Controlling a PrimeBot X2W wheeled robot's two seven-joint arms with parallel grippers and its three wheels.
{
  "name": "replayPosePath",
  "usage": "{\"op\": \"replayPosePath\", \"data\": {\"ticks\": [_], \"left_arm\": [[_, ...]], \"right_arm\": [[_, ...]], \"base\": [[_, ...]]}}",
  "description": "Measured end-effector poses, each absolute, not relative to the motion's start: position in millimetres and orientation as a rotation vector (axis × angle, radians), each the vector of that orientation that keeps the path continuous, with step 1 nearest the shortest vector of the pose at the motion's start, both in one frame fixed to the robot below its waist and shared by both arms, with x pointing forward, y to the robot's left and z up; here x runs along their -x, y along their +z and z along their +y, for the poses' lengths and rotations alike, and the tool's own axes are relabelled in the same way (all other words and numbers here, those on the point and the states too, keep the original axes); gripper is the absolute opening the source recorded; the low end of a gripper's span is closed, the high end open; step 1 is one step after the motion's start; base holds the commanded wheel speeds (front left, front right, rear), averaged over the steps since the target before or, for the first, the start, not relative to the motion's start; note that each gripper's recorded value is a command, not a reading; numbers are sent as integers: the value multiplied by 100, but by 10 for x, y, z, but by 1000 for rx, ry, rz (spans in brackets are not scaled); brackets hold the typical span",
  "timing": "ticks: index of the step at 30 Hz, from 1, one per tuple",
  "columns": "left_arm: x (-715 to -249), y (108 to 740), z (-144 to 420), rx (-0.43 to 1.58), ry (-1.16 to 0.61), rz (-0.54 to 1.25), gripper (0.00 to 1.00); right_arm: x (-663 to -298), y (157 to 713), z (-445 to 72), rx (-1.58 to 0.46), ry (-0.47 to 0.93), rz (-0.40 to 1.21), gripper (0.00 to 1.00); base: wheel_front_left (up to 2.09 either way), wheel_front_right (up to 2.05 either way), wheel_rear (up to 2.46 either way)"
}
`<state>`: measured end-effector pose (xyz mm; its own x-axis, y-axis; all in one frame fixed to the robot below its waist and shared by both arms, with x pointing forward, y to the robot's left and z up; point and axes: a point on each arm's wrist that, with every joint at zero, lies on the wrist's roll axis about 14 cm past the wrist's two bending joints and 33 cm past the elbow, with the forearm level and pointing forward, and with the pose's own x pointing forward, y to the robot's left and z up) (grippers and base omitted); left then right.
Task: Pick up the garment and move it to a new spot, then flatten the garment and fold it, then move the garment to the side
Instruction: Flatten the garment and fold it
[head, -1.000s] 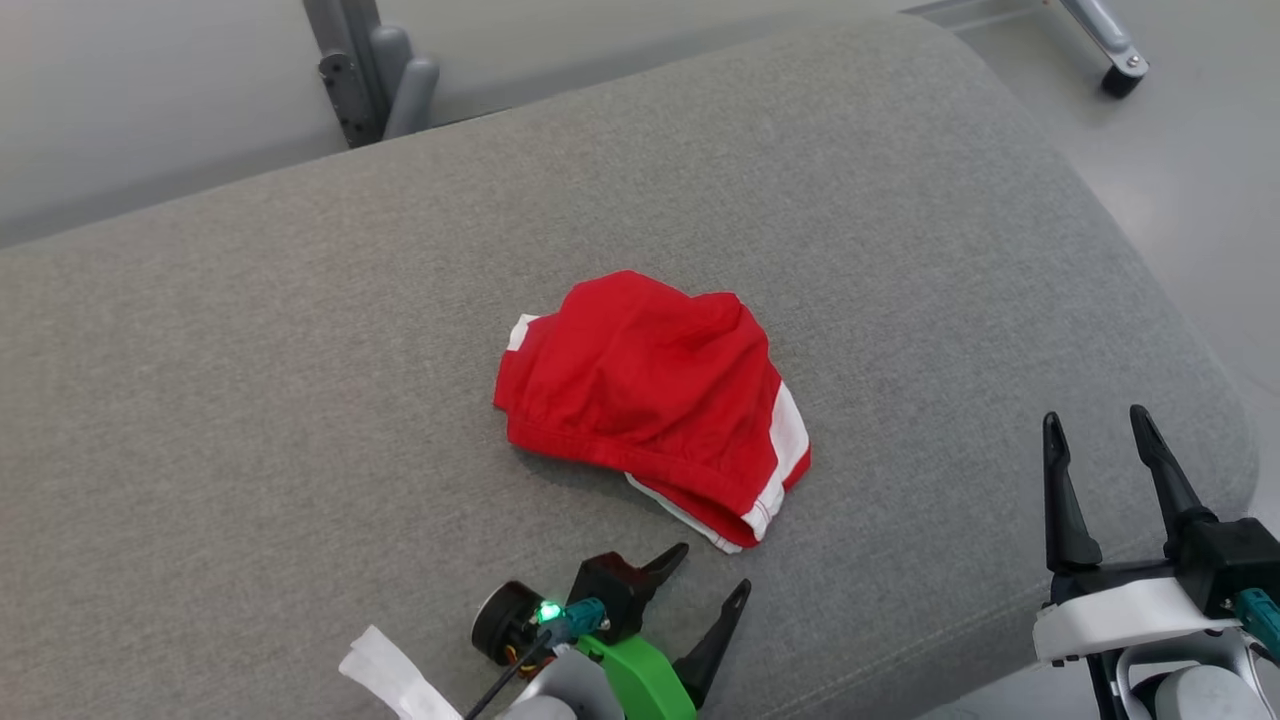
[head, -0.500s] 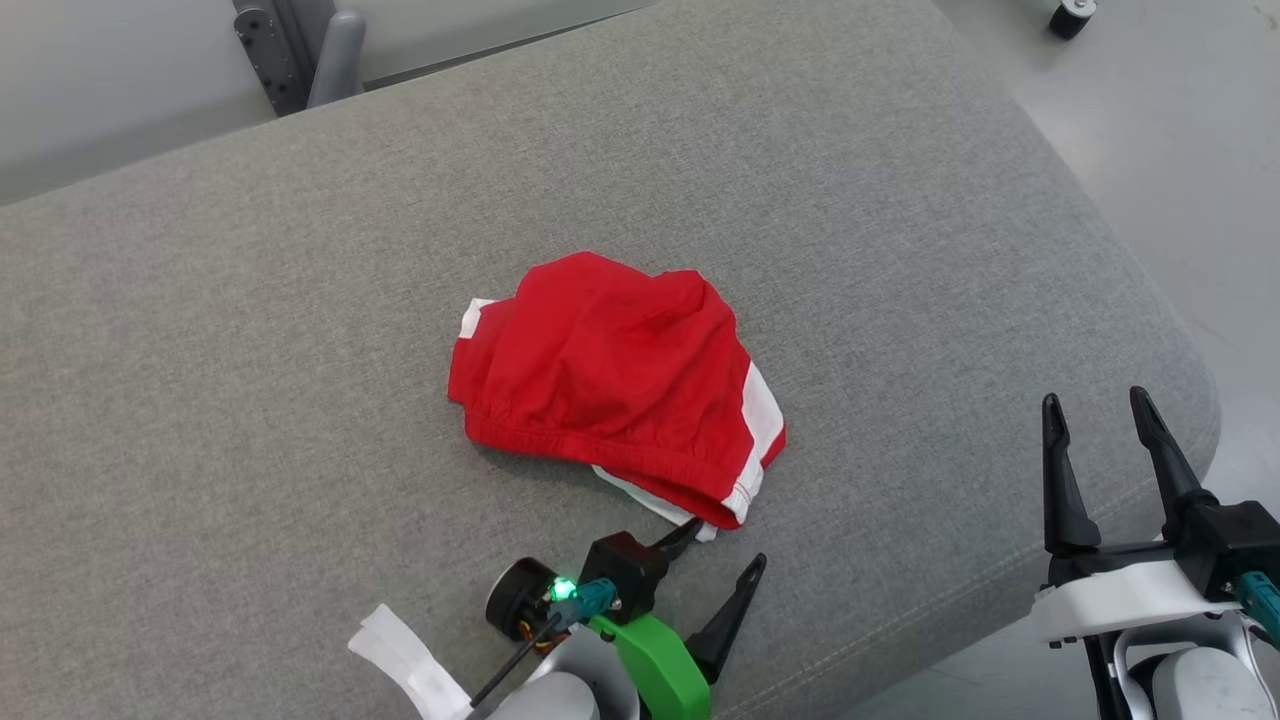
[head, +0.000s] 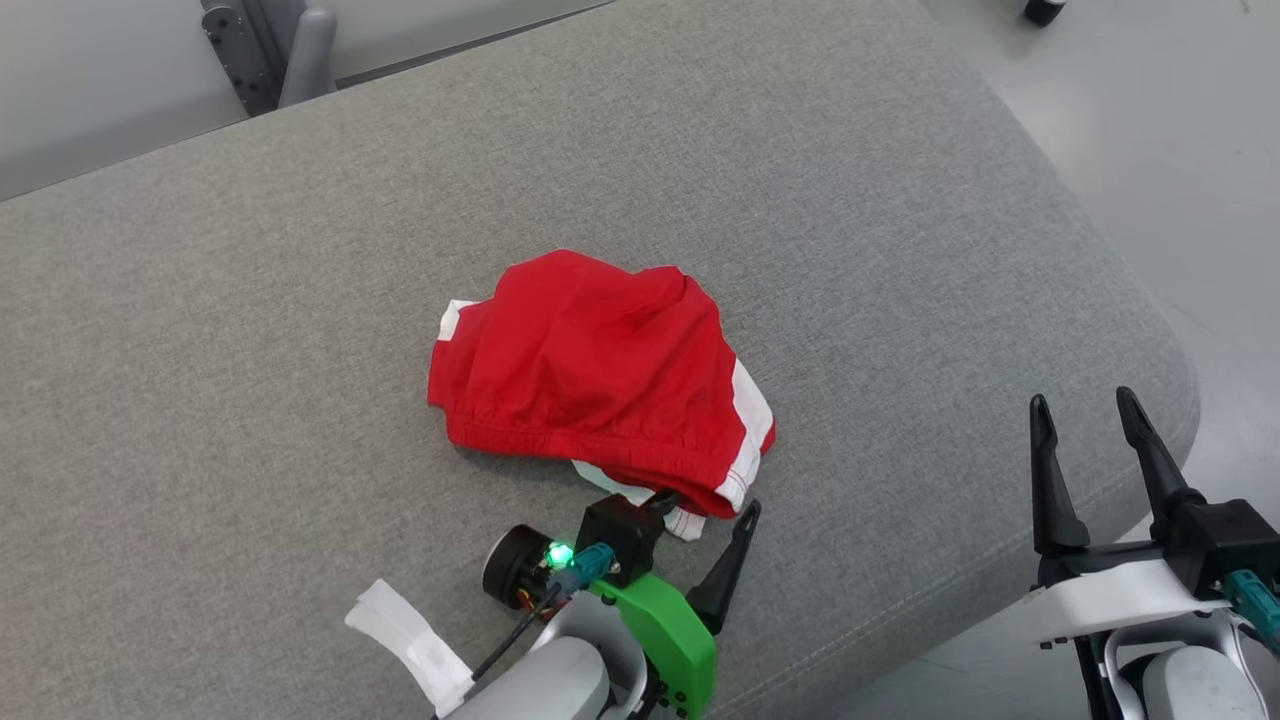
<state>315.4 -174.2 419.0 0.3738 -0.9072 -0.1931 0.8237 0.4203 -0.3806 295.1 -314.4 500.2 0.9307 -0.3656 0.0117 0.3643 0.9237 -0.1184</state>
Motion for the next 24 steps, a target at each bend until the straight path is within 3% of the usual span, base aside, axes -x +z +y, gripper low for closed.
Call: {"op": "replayPosePath", "data": {"ticks": [7,8,9,10,11,12,18,24], "left_arm": [[-3220,4183,-1758,263,-1080,425,100],[-3218,4175,-1758,265,-1078,431,92],[-3216,4162,-1753,265,-1074,436,58],[-3218,4151,-1751,269,-1069,445,42],[-3224,4147,-1751,268,-1068,447,15],[-3224,4147,-1751,268,-1068,447,0],[-3268,4260,-1796,299,-1076,434,0],[-3672,4747,-1833,326,-1068,297,0]], "right_arm": [[-2941,4982,-3138,116,-375,17,100],[-2941,4980,-3137,113,-375,17,100],[-2939,4978,-3138,110,-376,17,100],[-2939,4975,-3138,109,-376,18,100],[-2938,4972,-3138,109,-376,19,100],[-2938,4972,-3138,109,-376,19,100],[-2942,4967,-3145,98,-378,16,100],[-2979,4964,-3111,76,-366,7,100]], "base": [[0,0,0],[0,0,0],[0,0,0],[0,0,0],[0,0,0],[0,0,0],[0,0,0],[0,0,0]]}}
